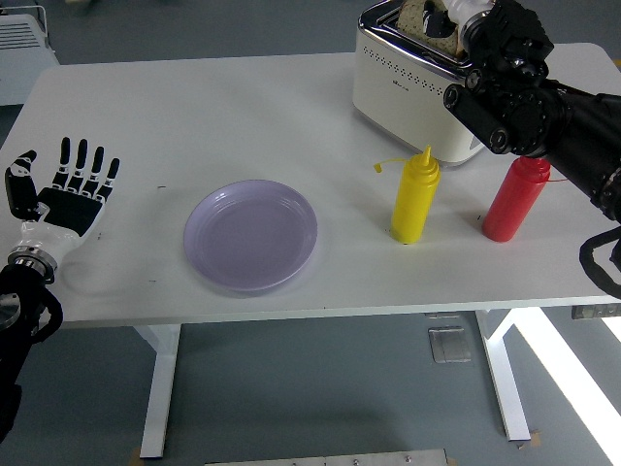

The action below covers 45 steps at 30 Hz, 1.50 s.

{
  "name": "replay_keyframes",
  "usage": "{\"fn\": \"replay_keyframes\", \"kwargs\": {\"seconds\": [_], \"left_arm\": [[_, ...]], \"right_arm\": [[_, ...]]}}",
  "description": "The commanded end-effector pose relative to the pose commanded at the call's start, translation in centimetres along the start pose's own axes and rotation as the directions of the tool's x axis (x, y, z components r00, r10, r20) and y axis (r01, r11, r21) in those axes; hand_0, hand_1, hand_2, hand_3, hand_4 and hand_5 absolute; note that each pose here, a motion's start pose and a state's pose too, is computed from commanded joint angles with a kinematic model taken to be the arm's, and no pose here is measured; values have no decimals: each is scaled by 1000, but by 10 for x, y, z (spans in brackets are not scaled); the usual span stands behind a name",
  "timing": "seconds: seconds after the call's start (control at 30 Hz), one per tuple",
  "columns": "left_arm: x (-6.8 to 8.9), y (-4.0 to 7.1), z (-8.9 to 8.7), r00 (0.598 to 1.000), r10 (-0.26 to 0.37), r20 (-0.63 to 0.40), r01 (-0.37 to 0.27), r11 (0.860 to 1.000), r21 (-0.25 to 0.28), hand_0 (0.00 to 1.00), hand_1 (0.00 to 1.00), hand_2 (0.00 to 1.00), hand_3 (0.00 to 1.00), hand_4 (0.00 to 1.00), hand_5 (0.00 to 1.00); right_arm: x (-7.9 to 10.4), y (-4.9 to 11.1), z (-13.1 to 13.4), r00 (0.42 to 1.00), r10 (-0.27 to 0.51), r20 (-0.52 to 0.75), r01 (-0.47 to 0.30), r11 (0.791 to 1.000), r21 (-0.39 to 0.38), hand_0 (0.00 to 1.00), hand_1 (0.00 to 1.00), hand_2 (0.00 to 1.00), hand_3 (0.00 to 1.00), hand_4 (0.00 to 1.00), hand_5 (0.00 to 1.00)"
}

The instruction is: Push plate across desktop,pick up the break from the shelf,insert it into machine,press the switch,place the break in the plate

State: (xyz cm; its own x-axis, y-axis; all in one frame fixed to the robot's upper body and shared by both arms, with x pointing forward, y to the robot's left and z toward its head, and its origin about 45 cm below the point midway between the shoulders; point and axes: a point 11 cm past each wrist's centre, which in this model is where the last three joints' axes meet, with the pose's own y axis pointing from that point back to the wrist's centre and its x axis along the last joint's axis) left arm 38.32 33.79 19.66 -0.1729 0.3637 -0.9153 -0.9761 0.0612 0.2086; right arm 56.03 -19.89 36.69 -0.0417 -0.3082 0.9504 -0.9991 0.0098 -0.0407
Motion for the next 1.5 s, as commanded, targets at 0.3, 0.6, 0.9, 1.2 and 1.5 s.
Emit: {"fn": "replay_keyframes", "kwargs": {"seconds": [0.3,0.6,0.9,1.2,1.5], "left_arm": [[0,0,4,1000,0,-3,0,1000,-13,788,715,662,616,547,844],[1,1,7,1000,5,-7,-5,1000,-24,788,716,663,614,545,840],[4,3,9,1000,11,-10,-12,999,-31,789,716,663,613,543,839],[7,4,12,1000,19,-15,-20,999,-46,789,716,663,612,543,839],[9,5,14,1000,26,-18,-27,998,-53,789,716,663,609,542,839]], "right_arm": [[9,1,-9,999,32,18,-32,999,34,442,390,517,550,176,2],[25,1,-12,994,85,75,-89,994,56,439,382,511,542,191,2],[32,3,-13,984,117,138,-127,990,64,433,355,470,497,165,2],[39,5,-14,968,159,193,-175,982,69,422,331,452,469,143,2],[52,6,-16,948,216,235,-241,967,83,407,302,432,441,142,2]]}}
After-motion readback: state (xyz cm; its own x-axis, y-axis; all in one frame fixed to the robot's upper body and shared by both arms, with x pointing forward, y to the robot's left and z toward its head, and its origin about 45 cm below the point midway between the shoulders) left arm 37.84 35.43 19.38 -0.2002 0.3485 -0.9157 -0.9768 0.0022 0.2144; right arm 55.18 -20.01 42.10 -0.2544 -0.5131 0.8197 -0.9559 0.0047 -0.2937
